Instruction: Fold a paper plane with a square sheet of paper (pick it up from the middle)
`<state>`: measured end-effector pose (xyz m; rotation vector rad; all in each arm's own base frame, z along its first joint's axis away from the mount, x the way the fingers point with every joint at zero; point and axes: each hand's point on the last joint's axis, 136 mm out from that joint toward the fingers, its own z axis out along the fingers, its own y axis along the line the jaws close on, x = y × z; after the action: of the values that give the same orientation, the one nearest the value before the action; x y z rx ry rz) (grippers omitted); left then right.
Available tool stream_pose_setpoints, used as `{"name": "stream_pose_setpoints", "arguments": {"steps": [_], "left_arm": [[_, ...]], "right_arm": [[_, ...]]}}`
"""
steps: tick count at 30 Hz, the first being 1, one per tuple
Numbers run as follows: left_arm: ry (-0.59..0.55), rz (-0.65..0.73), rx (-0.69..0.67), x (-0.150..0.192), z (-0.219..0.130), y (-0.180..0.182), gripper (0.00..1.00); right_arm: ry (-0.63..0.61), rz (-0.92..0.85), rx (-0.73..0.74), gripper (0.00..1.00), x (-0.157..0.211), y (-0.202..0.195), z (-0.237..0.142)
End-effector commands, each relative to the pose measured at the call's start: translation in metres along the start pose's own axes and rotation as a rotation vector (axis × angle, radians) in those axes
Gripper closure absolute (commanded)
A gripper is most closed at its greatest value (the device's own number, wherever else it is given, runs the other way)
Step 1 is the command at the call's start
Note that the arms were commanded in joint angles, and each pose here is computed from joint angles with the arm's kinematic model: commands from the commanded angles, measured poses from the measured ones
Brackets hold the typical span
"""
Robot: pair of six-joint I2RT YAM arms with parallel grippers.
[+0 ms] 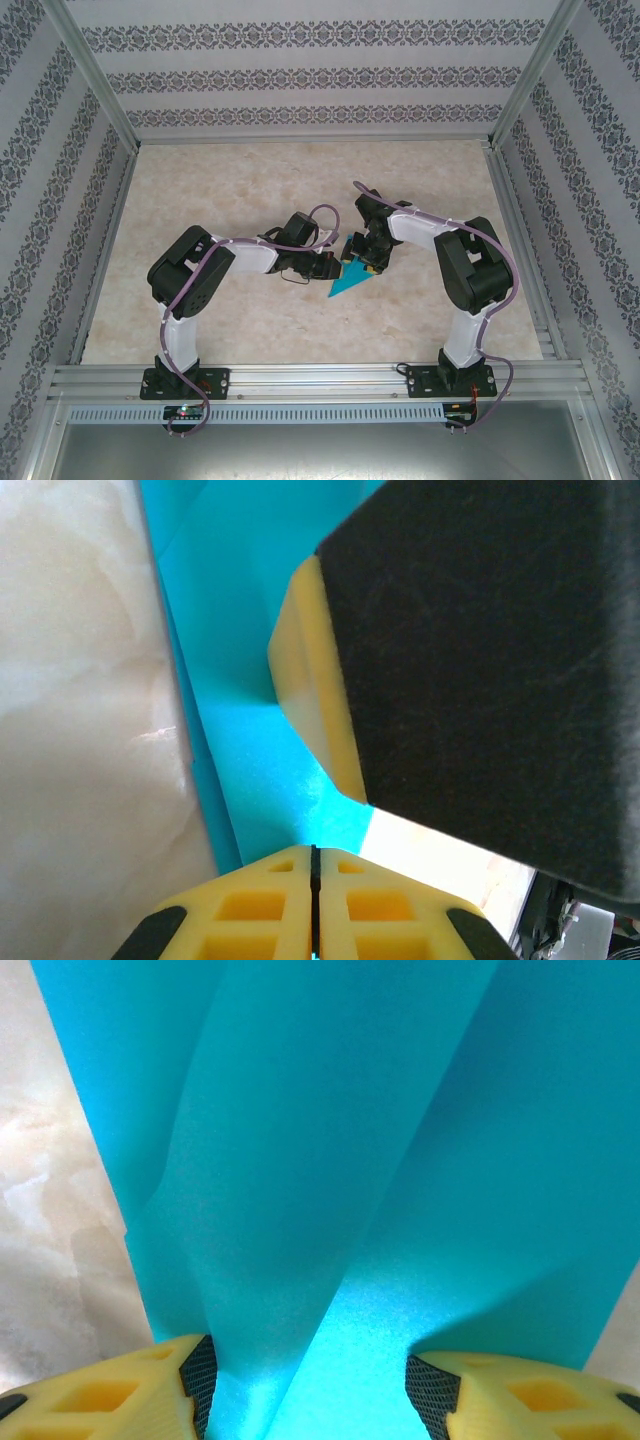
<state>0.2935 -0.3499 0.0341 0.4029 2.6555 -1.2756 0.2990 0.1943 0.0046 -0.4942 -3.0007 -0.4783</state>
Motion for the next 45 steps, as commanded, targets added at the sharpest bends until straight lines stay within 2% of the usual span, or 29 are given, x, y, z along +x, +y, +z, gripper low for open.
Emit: {"name": "stream_pose_setpoints", "arguments": {"steps": [1, 27, 35, 42, 45], "left_arm": [[-0.006, 0.022, 0.026, -0.004, 0.002, -0.011, 0.9], [0.081, -0.032, -0.116, 0.02, 0.007, 0.026, 0.96], [0.128, -0.059, -0.171, 0.028, 0.008, 0.037, 0.98], [0.161, -0.085, -0.204, 0.037, 0.008, 0.045, 0.99], [0.166, -0.094, -0.208, 0.038, 0.008, 0.047, 0.99]], "right_arm": [[0.167, 0.048, 0.253, 0.4, 0.042, -0.074, 0.071], [0.161, 0.038, 0.224, 0.4, 0.04, -0.065, 0.061], [0.097, 0.007, 0.093, 0.39, 0.027, -0.026, 0.023], [-0.018, -0.053, -0.088, 0.4, 0.011, 0.017, -0.039], [-0.087, -0.108, -0.178, 0.46, 0.007, 0.032, -0.065]]}}
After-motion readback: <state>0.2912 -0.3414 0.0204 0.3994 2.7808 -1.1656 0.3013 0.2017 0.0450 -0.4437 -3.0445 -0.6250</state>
